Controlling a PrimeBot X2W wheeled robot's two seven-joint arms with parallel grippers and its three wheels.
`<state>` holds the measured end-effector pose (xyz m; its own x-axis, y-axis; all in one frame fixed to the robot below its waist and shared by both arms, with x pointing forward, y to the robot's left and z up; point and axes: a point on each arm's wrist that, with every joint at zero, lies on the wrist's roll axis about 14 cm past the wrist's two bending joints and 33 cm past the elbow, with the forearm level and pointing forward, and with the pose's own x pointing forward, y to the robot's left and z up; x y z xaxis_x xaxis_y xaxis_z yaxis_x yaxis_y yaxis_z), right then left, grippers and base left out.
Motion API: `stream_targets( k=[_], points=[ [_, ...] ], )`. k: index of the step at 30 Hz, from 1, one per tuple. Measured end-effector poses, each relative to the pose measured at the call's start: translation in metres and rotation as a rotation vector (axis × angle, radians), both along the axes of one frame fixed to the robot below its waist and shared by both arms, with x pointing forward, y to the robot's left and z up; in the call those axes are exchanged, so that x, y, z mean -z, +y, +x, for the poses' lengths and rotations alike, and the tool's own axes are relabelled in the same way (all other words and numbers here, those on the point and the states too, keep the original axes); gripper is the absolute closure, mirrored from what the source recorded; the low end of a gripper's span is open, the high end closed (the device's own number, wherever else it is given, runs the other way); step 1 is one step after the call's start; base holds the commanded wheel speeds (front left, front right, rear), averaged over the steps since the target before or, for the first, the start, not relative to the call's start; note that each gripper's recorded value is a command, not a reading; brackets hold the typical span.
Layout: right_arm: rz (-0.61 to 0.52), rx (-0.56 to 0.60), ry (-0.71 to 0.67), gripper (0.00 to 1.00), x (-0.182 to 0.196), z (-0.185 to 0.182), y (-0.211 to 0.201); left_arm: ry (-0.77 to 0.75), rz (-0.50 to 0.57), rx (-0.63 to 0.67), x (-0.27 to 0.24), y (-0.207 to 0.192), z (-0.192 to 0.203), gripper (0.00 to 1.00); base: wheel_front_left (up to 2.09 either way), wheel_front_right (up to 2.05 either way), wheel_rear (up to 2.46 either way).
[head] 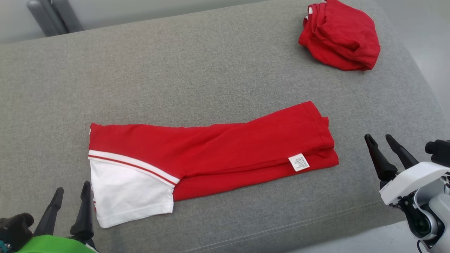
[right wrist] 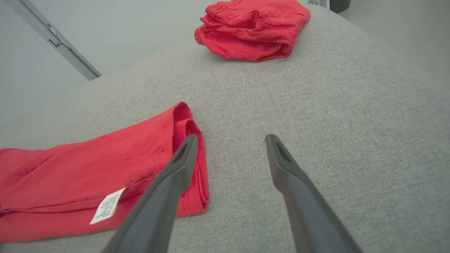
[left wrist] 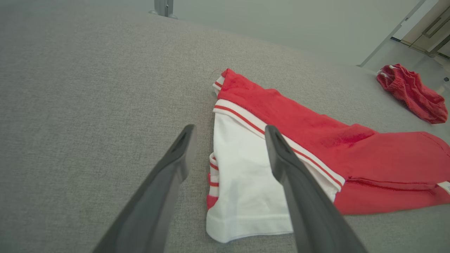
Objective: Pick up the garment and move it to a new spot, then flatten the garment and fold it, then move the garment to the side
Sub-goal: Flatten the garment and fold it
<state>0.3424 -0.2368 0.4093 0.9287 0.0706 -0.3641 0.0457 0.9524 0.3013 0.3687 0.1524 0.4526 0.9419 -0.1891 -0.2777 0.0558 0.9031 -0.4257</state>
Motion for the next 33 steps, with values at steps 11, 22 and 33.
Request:
stream_targets(
  k=[11,22,33],
  points=[
    [0.092,0.034,-0.069,0.0,-0.02,0.004,0.012,-0.216,-0.037,0.107,-0.055,-0.051,0.015,0.0,0.0,0.0,0.0],
    [0.226,0.082,-0.057,0.0,-0.018,-0.001,0.033,-0.299,-0.075,0.175,-0.076,-0.091,0.011,0.0,0.0,0.0,0.0],
    [0.379,0.207,0.057,0.0,0.017,-0.009,0.038,-0.284,-0.068,0.162,-0.068,-0.093,0.011,0.0,0.0,0.0,0.0]
  ],
)
